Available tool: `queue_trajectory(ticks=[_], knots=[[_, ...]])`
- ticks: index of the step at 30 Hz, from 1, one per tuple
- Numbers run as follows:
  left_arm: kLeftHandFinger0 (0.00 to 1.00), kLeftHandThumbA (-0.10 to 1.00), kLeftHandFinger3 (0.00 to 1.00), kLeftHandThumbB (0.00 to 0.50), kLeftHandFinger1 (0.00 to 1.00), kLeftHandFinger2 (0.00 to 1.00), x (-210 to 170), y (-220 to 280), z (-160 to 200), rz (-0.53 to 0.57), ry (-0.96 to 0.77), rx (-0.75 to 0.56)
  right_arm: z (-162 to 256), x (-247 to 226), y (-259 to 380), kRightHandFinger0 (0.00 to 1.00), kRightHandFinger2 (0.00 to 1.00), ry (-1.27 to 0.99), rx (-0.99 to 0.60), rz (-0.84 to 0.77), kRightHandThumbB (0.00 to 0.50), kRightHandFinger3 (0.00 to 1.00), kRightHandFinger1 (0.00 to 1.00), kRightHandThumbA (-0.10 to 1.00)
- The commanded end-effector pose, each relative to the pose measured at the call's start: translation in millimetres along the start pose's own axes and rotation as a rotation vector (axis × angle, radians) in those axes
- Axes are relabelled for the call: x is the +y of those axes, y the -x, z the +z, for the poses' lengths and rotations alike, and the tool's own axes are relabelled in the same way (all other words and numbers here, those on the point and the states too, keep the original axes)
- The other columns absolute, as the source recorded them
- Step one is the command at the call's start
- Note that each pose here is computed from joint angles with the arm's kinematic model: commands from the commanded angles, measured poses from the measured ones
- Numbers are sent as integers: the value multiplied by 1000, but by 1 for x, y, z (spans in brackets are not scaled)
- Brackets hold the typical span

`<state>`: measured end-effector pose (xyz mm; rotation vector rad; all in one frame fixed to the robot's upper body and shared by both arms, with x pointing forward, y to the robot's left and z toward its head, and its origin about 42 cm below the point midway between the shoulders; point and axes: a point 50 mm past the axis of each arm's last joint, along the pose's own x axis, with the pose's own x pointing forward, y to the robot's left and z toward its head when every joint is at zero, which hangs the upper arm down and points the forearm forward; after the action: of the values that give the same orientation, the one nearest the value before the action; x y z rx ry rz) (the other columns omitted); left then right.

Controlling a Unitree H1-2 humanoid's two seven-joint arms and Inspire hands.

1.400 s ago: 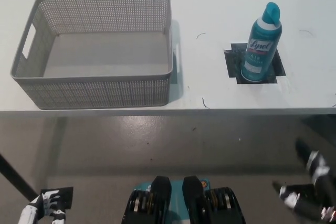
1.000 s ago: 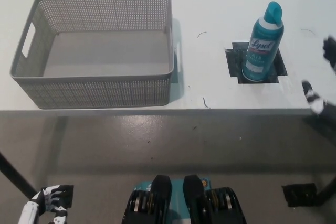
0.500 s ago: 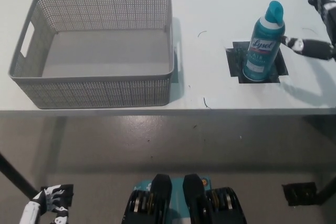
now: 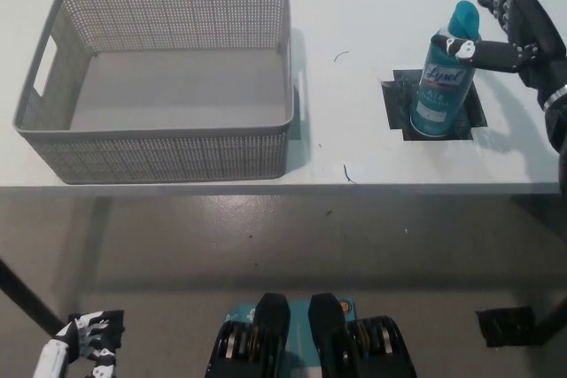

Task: Use the right hand to pick up an air purifying spray and put it inside a container

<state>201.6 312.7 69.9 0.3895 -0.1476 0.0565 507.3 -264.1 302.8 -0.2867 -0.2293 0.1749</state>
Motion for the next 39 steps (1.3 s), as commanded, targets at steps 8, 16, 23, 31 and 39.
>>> queue_trajectory(ticks=[8, 16, 23, 31, 39], knots=[[390, 270, 700, 209, 513, 587, 7, 0, 9, 29, -22, -51, 21, -11, -15, 1000, 1000, -129, -37, -17, 500, 1000, 1000, 862], [420, 282, 707, 223, 543, 605, 6, 2, 8, 16, -11, -43, 4, -21, -10, 1000, 1000, -246, -36, -33, 500, 1000, 1000, 736], [402, 321, 704, 241, 512, 579, 4, -6, 9, 15, -9, -65, -12, -11, 0, 1000, 1000, -289, -20, 33, 500, 1000, 1000, 774], [406, 282, 714, 235, 521, 585, 2, -8, 12, -15, 1, -69, -32, 9, 5, 1000, 1000, -339, -26, 24, 500, 1000, 1000, 729], [359, 238, 837, 232, 479, 561, 3, -14, 14, -1, 6, -78, -45, 21, 7, 1000, 1000, -329, 17, 48, 500, 1000, 1000, 617]])
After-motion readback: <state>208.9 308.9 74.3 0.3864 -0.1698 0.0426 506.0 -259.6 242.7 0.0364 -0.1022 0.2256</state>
